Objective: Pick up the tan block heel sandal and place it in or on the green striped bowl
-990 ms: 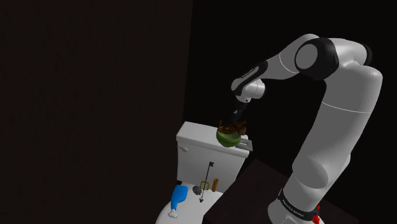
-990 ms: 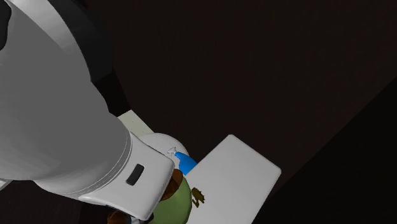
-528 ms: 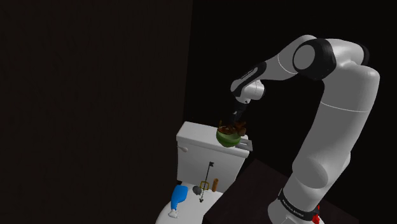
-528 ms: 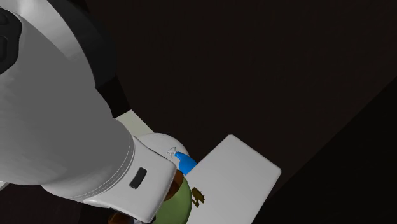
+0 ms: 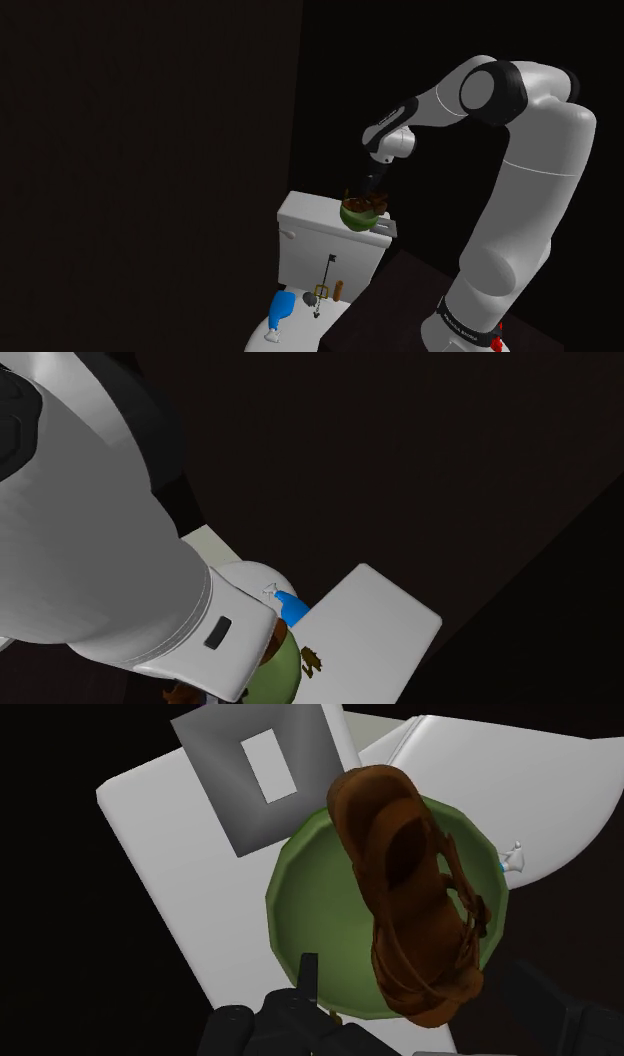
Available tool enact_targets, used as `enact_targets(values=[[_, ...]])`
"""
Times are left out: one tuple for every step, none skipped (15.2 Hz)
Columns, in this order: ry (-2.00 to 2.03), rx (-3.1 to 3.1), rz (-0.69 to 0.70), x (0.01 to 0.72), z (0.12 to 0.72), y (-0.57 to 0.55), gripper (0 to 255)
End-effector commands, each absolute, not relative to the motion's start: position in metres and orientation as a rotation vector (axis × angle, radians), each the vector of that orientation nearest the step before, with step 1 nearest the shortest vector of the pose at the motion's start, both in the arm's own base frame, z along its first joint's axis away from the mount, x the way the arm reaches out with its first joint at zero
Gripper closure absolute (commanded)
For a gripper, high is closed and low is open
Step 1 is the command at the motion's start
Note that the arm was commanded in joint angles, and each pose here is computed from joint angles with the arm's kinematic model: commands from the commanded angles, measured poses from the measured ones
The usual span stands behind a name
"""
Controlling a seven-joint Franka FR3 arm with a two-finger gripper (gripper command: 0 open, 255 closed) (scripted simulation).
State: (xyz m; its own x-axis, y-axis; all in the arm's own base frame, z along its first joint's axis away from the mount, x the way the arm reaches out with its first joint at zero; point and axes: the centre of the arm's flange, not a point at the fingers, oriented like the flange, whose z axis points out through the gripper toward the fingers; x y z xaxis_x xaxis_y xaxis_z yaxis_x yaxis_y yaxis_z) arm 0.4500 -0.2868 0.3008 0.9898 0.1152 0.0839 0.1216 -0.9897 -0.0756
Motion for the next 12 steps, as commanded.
enact_targets(values=[[-0.182, -3.053, -0.121, 0.448, 0.314, -0.288, 0], [-0.182, -3.053, -0.121, 0.447, 0.327, -0.289, 0], [-0.182, -3.053, -0.121, 0.446, 0.340, -0.290, 0], [-0.182, -3.053, -0.121, 0.446, 0.350, -0.291, 0], [-0.182, -3.053, -0.121, 0.446, 0.350, -0.291, 0], [-0.182, -3.053, -0.121, 0.446, 0.350, -0.291, 0], [-0.182, -3.053, -0.121, 0.446, 0.350, -0.291, 0], [-0.182, -3.053, -0.121, 0.446, 0.350, -0.291, 0], [-0.182, -3.053, -0.121, 0.446, 0.350, -0.291, 0], [-0.182, -3.053, -0.121, 0.446, 0.350, -0.291, 0], [-0.182, -3.053, -0.121, 0.446, 0.350, -0.291, 0], [-0.182, -3.053, -0.121, 0.446, 0.350, -0.291, 0]])
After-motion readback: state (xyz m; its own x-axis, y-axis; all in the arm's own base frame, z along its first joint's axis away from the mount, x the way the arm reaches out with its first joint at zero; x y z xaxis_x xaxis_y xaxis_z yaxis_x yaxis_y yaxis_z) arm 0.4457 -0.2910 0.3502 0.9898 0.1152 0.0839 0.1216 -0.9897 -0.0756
